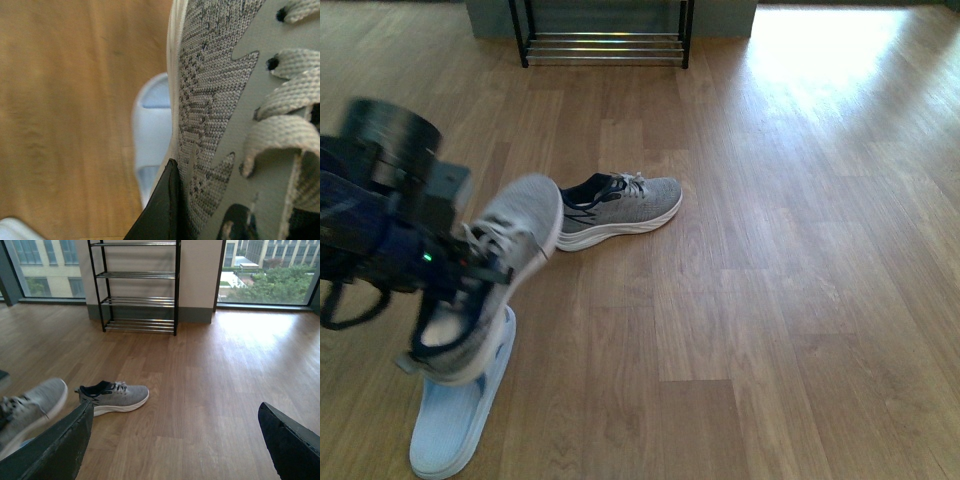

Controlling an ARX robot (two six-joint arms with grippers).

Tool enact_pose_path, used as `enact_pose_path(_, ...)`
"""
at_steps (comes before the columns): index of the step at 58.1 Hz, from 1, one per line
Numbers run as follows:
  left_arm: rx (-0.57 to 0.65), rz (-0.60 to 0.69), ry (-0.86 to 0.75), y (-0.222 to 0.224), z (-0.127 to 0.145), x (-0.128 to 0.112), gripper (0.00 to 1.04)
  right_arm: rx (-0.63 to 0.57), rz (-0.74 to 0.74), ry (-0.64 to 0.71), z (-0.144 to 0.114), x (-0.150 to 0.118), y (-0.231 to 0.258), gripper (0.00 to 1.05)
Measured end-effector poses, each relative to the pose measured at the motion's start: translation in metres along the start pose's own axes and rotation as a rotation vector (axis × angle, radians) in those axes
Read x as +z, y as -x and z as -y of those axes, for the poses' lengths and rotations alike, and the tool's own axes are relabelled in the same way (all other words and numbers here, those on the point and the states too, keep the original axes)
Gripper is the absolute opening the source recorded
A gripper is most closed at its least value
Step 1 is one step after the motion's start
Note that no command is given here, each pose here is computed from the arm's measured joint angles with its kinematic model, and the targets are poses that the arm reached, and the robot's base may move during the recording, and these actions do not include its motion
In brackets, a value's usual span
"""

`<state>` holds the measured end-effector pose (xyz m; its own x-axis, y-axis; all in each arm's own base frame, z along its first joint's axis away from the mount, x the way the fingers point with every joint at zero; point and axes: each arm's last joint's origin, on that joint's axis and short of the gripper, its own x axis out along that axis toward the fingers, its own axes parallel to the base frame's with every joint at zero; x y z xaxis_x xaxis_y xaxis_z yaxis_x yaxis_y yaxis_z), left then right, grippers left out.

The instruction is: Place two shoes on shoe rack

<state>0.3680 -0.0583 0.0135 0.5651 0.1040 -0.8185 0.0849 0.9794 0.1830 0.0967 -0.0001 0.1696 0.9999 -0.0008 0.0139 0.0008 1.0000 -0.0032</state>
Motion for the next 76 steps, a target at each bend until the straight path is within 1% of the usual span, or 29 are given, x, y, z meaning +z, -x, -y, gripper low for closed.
enact_pose_path(6,0.107,0.093,0.04,0.054,-0.02,0.0,0.02,0.0,0.0,0.0,0.0,0.0,0.0,0.95)
enact_pose_path(10,0.188,0.142,0.066,0.093,-0.032,-0.009,0.02,0.0,0.0,0.0,0.0,0.0,0.0,0.95)
enact_pose_path(13,0.238,0.174,0.077,0.113,-0.037,-0.016,0.02,0.0,0.0,0.0,0.0,0.0,0.0,0.95)
enact_pose_path(22,0.427,0.304,0.087,0.182,-0.047,-0.051,0.02,0.0,0.0,0.0,0.0,0.0,0.0,0.95)
enact_pose_path(26,0.479,0.343,0.094,0.204,-0.048,-0.065,0.02,0.0,0.0,0.0,0.0,0.0,0.0,0.95)
enact_pose_path(31,0.56,0.417,0.104,0.237,-0.047,-0.091,0.02,0.0,0.0,0.0,0.0,0.0,0.0,0.95)
enact_pose_path(36,0.566,0.485,0.14,0.25,-0.049,-0.096,0.02,0.0,0.0,0.0,0.0,0.0,0.0,0.95)
enact_pose_path(40,0.576,0.504,0.156,0.254,-0.05,-0.096,0.02,0.0,0.0,0.0,0.0,0.0,0.0,0.95)
enact_pose_path(76,0.569,0.503,0.148,0.254,-0.049,-0.096,0.02,0.0,0.0,0.0,0.0,0.0,0.0,0.95)
